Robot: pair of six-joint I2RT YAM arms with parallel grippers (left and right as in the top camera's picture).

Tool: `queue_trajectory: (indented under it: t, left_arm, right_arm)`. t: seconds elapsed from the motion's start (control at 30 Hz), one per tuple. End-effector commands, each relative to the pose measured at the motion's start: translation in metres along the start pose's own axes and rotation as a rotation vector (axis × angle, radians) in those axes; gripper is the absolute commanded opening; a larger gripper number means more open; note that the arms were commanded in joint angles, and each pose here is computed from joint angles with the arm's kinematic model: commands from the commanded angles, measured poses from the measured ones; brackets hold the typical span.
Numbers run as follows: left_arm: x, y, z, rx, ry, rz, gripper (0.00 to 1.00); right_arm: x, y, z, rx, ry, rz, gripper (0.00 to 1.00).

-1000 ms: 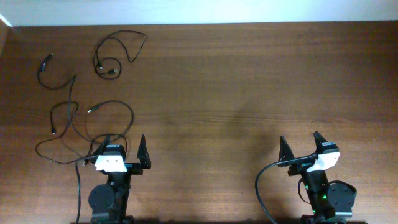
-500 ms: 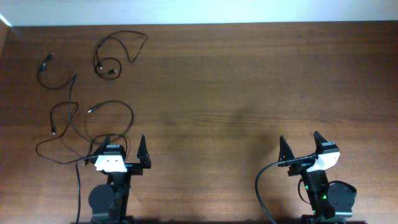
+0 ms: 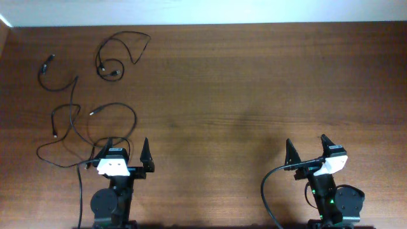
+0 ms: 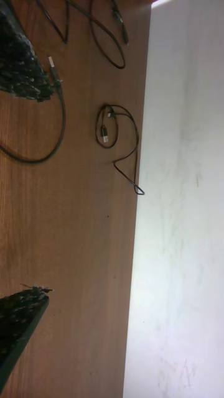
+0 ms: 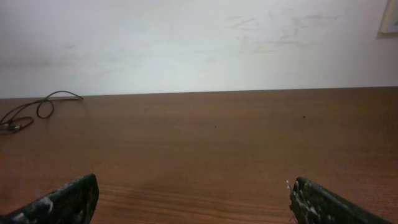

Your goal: Untangle cables

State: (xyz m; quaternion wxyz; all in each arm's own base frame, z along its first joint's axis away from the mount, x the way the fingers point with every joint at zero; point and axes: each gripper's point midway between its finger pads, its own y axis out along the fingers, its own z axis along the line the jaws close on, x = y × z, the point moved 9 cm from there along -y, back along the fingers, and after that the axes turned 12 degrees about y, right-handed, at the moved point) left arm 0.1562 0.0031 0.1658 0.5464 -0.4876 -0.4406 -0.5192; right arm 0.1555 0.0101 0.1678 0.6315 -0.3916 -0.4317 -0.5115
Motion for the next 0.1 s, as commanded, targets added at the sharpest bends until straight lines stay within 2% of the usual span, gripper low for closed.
queue_trajectory:
  t: [0.0,0.07]
  left_arm:
    - [-0.001,0.0,-0.0003,0.004,0.016,-0.003,0.99]
    - [-0.001,0.0,-0.0003,0.004,0.016,-0.003,0.99]
  right_arm:
    - [-0.002,0.0,0.001,0.013,0.007,0.006,0.99]
    - [-0.002,0.0,0.001,0.013,0.007,0.006,0.99]
